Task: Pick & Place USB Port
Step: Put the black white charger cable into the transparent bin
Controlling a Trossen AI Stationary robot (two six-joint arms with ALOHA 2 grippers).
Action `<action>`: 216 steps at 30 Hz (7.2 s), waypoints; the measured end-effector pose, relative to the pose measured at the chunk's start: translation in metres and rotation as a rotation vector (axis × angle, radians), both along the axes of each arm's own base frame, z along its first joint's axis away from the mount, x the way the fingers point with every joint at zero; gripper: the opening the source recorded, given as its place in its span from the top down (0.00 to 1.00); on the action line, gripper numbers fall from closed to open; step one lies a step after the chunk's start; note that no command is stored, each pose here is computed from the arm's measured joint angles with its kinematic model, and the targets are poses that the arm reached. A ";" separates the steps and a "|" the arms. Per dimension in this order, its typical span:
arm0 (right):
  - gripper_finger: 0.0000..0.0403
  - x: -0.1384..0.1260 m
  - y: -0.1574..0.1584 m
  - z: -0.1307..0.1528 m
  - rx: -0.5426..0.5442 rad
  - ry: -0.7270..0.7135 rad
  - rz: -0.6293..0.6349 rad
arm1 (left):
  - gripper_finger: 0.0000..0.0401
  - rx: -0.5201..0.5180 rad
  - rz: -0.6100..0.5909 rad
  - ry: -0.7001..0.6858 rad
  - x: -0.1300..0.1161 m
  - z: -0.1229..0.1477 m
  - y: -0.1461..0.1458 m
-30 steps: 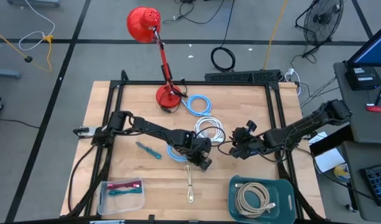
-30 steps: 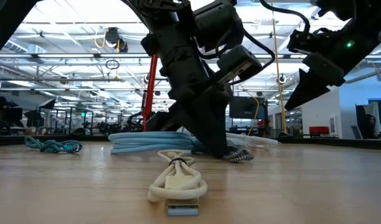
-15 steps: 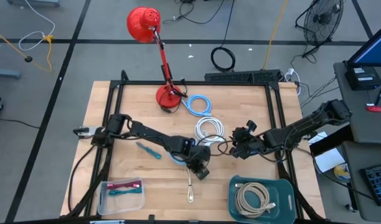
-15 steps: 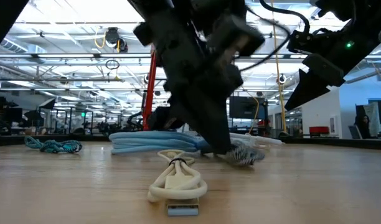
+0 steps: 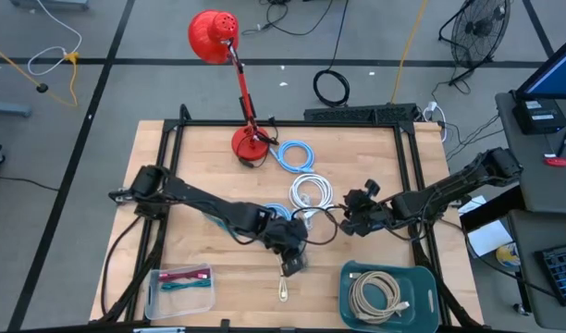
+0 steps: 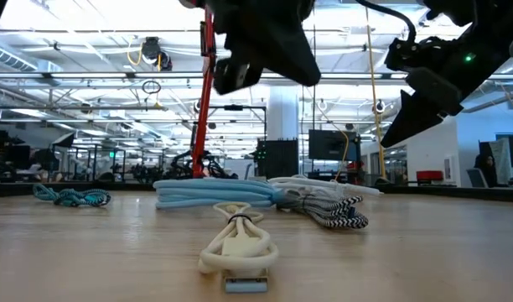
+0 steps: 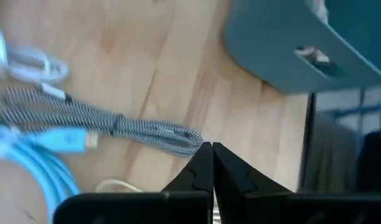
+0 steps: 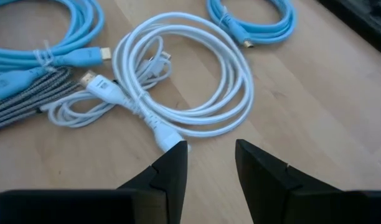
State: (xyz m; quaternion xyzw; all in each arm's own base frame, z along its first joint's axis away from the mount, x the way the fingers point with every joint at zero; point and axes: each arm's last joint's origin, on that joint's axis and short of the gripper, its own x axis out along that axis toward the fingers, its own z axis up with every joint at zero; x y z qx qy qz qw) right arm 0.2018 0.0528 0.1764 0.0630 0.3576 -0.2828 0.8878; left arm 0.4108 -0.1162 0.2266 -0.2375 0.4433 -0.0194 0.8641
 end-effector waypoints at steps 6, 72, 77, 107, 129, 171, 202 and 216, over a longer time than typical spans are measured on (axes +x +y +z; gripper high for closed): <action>0.68 0.000 0.000 0.000 -0.011 0.007 0.014 | 0.99 0.399 -0.363 -0.050 -0.003 -0.007 0.006; 0.68 -0.014 -0.034 -0.008 0.315 -0.098 0.081 | 0.93 0.558 0.329 0.500 -0.039 -0.003 0.056; 0.68 0.011 -0.036 0.000 0.341 -0.045 0.098 | 0.99 0.582 0.564 0.420 -0.084 -0.003 0.076; 0.68 0.145 0.058 0.042 0.966 0.442 -0.076 | 0.89 0.716 1.072 -0.009 -0.204 0.059 0.123; 0.68 0.172 0.023 0.003 0.954 0.451 -0.090 | 0.89 0.808 0.919 -0.062 -0.186 0.068 0.130; 0.97 0.191 0.028 -0.040 0.882 0.447 0.013 | 0.89 0.802 0.891 -0.023 -0.191 0.064 0.122; 1.00 0.110 0.060 0.139 -0.283 -0.100 0.122 | 0.98 0.810 1.025 -0.009 -0.207 0.062 0.120; 1.00 0.104 0.018 0.107 -0.323 -0.163 0.251 | 0.98 0.629 0.390 -0.395 -0.147 0.049 0.105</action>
